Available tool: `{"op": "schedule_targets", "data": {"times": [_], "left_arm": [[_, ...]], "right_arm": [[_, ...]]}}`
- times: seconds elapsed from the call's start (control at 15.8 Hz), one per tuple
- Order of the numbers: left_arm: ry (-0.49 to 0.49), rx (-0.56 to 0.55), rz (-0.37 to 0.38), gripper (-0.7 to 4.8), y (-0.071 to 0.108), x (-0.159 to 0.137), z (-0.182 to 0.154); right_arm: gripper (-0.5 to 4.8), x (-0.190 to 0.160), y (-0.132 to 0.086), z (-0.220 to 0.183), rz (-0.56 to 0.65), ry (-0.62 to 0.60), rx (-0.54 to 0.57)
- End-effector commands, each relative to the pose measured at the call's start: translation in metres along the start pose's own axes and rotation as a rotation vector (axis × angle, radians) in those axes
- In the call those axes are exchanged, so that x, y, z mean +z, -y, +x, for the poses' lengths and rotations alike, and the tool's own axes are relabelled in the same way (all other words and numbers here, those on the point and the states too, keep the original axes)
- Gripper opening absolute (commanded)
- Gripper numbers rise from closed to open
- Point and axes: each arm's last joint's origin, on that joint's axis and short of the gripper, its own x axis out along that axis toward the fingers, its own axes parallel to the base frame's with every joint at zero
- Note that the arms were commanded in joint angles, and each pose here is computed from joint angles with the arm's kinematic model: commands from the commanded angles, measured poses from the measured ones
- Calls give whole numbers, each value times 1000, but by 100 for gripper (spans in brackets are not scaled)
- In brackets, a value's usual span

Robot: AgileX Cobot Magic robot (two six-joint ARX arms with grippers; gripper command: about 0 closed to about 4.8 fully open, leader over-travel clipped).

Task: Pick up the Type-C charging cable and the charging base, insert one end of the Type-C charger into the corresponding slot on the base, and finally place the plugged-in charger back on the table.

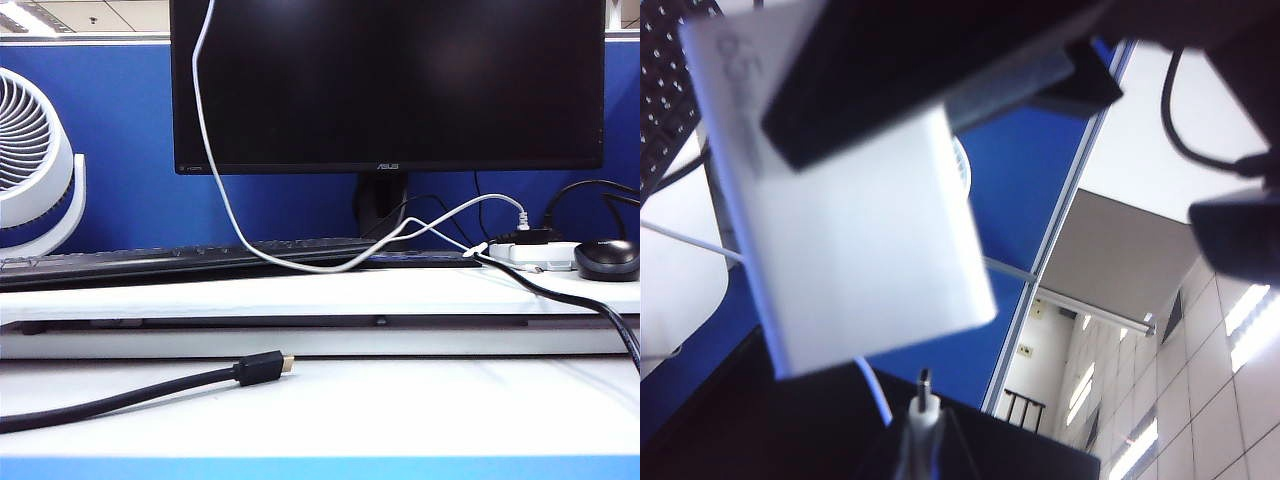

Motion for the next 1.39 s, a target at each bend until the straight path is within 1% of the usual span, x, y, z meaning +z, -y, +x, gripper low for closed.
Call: {"op": "schedule_targets", "data": {"times": [0.06,0.44,0.57,0.82,1.33,1.39], "left_arm": [[31,-3,9,16,1,3,-3],[32,-2,9,16,1,3,-3],[33,0,9,16,1,3,-3],[33,0,8,16,1,3,-3],[58,-14,2,16,1,6,-4],[60,-31,-10,16,2,6,-4]], "right_arm": [[3,1,3,-2,-8,-2,-11],[3,3,-1,-3,30,19,26],[3,4,-1,-3,29,23,23],[3,6,-2,-3,44,82,6],[3,7,-4,-3,60,89,21],[3,7,-4,-3,60,89,21]]}}
